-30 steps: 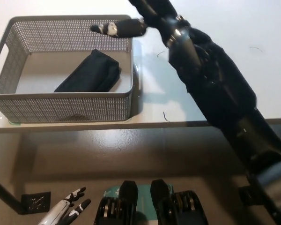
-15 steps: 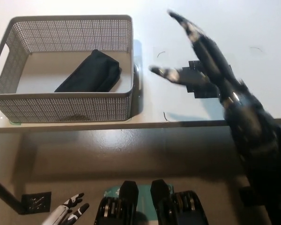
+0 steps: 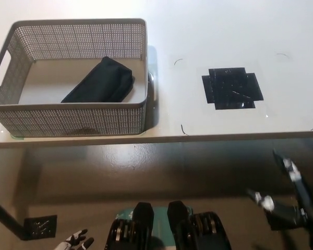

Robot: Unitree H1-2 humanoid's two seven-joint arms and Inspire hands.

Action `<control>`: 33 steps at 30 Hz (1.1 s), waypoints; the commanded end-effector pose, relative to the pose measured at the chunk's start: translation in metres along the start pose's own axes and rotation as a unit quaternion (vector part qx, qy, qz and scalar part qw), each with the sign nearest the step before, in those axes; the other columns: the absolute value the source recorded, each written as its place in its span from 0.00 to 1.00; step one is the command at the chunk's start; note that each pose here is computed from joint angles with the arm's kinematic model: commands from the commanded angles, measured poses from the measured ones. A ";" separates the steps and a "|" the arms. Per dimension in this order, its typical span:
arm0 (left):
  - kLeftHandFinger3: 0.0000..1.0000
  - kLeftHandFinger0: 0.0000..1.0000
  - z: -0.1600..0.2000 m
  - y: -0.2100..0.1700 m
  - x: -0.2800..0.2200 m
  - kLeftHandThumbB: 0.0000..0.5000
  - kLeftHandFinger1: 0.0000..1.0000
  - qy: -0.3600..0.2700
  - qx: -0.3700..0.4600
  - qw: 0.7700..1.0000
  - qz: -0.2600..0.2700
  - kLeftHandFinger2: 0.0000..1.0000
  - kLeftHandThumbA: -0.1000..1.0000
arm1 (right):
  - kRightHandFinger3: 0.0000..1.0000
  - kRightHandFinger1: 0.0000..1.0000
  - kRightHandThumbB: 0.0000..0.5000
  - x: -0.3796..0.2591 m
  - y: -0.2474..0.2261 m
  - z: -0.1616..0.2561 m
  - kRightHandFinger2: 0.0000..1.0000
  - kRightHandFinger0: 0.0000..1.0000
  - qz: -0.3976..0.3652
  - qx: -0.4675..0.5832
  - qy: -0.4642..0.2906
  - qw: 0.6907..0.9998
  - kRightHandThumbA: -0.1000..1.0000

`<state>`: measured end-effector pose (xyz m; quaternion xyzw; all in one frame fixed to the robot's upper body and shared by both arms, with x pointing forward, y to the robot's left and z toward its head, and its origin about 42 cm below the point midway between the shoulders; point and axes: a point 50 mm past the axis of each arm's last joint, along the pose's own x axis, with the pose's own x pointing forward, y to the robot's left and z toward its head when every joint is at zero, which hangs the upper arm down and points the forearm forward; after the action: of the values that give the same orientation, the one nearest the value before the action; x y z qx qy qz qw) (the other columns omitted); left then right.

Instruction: Use the right hand to pick up the pencil case on the right hand side and put it into a grey container on the left side

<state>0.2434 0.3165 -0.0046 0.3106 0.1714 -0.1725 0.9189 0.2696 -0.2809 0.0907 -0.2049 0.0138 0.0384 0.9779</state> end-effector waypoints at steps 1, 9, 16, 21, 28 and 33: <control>1.00 1.00 -0.006 0.017 -0.006 0.56 1.00 -0.025 -0.026 0.998 0.053 1.00 1.00 | 1.00 1.00 0.86 -0.043 -0.009 -0.060 1.00 1.00 -0.028 0.099 -0.019 0.994 1.00; 1.00 1.00 -0.005 0.025 0.000 0.60 1.00 -0.031 -0.100 0.991 0.087 1.00 1.00 | 1.00 1.00 0.70 -0.034 0.010 -0.123 1.00 1.00 0.005 0.088 0.072 0.994 1.00; 1.00 1.00 -0.008 0.025 0.001 0.57 1.00 -0.033 -0.122 0.987 0.100 1.00 1.00 | 1.00 1.00 0.71 -0.012 0.018 -0.124 1.00 1.00 0.029 0.084 0.079 0.993 1.00; 1.00 1.00 -0.004 0.028 0.006 0.62 1.00 -0.041 -0.123 0.987 0.094 1.00 1.00 | 1.00 1.00 0.60 -0.014 0.022 -0.125 1.00 1.00 0.041 0.087 0.081 0.992 1.00; 1.00 1.00 -0.002 0.028 0.008 0.65 1.00 -0.050 -0.134 0.985 0.091 1.00 1.00 | 1.00 1.00 0.59 -0.016 0.023 -0.128 1.00 1.00 0.047 0.088 0.087 0.991 1.00; 1.00 1.00 -0.003 0.029 0.005 0.64 1.00 -0.052 -0.133 0.985 0.094 1.00 1.00 | 1.00 1.00 0.59 -0.013 0.025 -0.127 1.00 1.00 0.054 0.085 0.086 0.991 1.00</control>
<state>0.2512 0.3357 -0.0058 0.2059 0.1599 -0.0844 0.9617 0.2405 -0.3052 -0.0470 -0.1230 0.1646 0.0612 0.9767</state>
